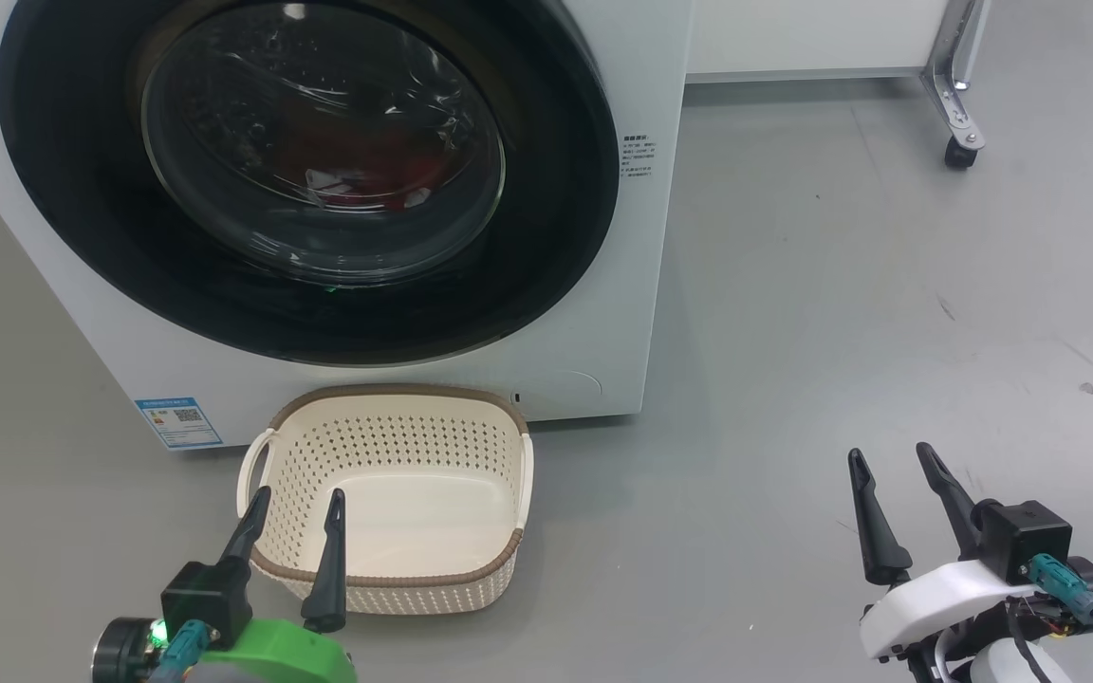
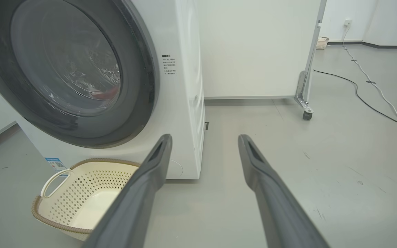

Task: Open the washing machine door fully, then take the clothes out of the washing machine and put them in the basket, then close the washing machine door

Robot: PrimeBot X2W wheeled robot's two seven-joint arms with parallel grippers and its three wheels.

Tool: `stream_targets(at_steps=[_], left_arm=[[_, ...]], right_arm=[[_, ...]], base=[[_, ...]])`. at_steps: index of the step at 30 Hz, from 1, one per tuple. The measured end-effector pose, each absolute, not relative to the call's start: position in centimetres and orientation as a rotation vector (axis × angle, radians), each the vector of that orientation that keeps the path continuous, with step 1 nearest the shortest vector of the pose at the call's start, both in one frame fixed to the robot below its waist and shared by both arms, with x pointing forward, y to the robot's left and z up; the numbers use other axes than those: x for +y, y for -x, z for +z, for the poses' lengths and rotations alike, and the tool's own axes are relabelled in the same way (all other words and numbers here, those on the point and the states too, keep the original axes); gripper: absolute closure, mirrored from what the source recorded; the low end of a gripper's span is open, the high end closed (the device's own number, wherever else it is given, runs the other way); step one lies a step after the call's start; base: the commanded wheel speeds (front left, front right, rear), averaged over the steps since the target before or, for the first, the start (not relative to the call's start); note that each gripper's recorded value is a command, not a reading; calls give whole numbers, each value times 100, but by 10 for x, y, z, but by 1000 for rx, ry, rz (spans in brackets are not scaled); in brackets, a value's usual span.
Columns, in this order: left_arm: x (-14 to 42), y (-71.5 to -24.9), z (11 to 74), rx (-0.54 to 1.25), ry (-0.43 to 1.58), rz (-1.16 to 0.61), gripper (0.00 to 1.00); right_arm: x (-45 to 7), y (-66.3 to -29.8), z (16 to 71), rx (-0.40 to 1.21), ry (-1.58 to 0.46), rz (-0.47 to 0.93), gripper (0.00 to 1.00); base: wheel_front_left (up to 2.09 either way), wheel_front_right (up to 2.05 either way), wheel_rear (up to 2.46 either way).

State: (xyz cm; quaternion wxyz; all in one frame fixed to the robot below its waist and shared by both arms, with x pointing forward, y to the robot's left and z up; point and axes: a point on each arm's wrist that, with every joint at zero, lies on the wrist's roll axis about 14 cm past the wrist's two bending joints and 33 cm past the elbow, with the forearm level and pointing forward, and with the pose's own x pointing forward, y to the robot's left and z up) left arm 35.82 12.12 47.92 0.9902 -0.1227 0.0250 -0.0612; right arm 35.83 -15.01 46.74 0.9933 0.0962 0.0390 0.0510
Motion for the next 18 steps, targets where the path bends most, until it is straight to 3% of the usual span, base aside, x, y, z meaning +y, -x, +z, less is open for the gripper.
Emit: stream_targets(at_steps=[5,6,7,18], left_arm=[[122,-358,478,54,246,-121,0],[122,-358,478,54,246,-121,0],[122,-358,478,55,246,-121,0],[123,-360,474,66,249,-114,0]], right_arm=[[-150,-359,467,78,-196,101,0],[-149,-359,467,78,-198,103,54],[-149,-359,467,79,-200,103,100],[-146,-362,465,87,-252,111,100]], base=[[0,0,0],[0,0,0],[0,0,0],[0,0,0]])
